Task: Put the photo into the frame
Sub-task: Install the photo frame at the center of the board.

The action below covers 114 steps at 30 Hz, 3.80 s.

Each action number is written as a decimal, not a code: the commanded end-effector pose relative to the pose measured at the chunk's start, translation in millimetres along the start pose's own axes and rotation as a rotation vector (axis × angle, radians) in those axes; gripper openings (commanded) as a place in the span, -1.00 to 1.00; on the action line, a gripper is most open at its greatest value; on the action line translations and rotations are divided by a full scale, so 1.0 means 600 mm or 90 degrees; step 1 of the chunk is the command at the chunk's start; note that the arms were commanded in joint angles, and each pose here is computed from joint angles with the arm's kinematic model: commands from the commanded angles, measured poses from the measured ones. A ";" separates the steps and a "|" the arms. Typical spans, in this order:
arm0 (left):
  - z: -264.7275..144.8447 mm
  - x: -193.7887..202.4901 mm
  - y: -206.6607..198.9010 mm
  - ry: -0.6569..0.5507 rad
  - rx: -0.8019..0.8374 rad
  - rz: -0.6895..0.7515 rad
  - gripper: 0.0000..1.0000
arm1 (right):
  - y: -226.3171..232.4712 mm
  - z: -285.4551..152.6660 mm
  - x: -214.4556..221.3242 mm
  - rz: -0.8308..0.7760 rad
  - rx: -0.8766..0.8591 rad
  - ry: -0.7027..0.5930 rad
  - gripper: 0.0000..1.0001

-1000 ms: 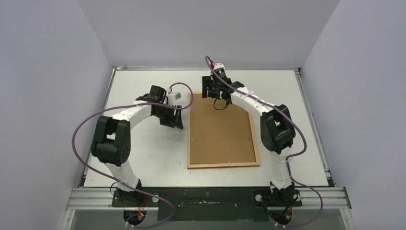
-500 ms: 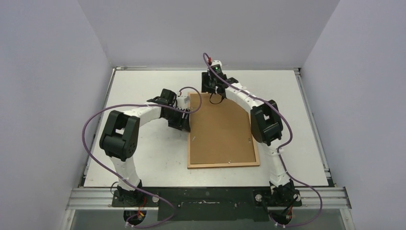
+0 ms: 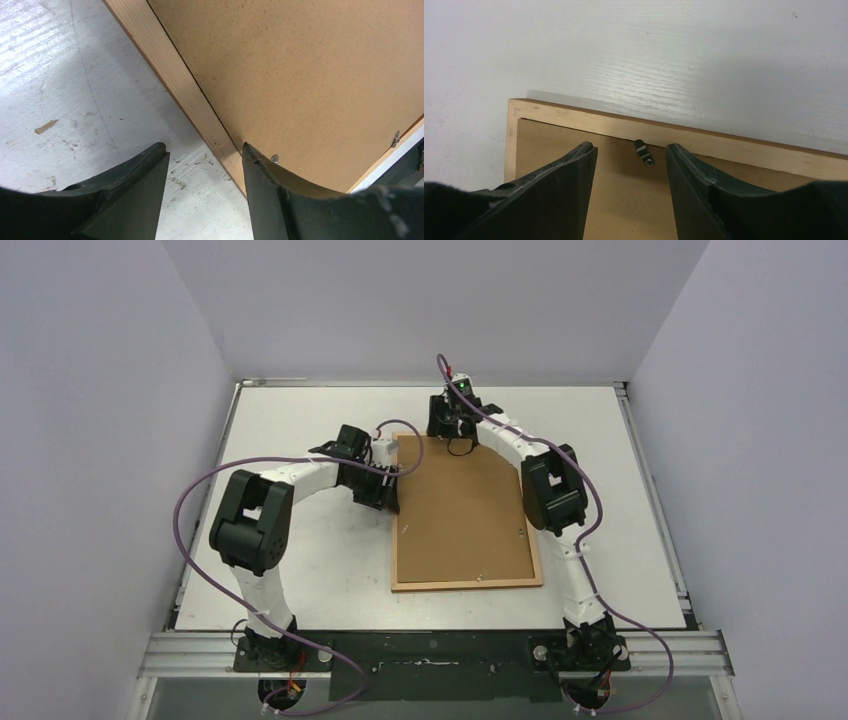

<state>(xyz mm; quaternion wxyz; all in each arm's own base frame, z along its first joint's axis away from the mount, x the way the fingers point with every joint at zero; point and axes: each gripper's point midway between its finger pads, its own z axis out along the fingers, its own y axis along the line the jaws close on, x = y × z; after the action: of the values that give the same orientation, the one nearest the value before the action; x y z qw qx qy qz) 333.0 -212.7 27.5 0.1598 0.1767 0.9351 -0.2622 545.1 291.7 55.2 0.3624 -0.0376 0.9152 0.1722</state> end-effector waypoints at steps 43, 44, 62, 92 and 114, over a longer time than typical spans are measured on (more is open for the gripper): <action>-0.023 -0.040 0.023 -0.035 0.000 0.011 0.03 | 0.077 -0.017 0.004 0.074 -0.170 0.016 0.09; -0.024 -0.041 0.024 -0.036 0.000 0.010 0.04 | 0.079 -0.021 0.001 0.075 -0.173 0.013 0.09; -0.054 -0.085 0.056 -0.078 0.030 -0.059 0.09 | 0.135 -0.165 -0.042 0.034 -0.219 -0.055 0.06; -0.031 0.006 -0.003 -0.038 0.125 0.093 -0.16 | -0.239 -0.240 0.055 0.242 0.051 -0.045 0.84; -0.053 0.030 -0.022 -0.041 0.164 0.108 -0.21 | -0.014 -0.512 0.366 0.288 0.027 0.001 0.67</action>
<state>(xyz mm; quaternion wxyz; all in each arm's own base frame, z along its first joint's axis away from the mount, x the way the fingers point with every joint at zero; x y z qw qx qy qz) 300.4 -197.7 38.7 0.1637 0.2535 0.8821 -0.3617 220.2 205.8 139.3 0.3391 0.0917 0.8990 0.2615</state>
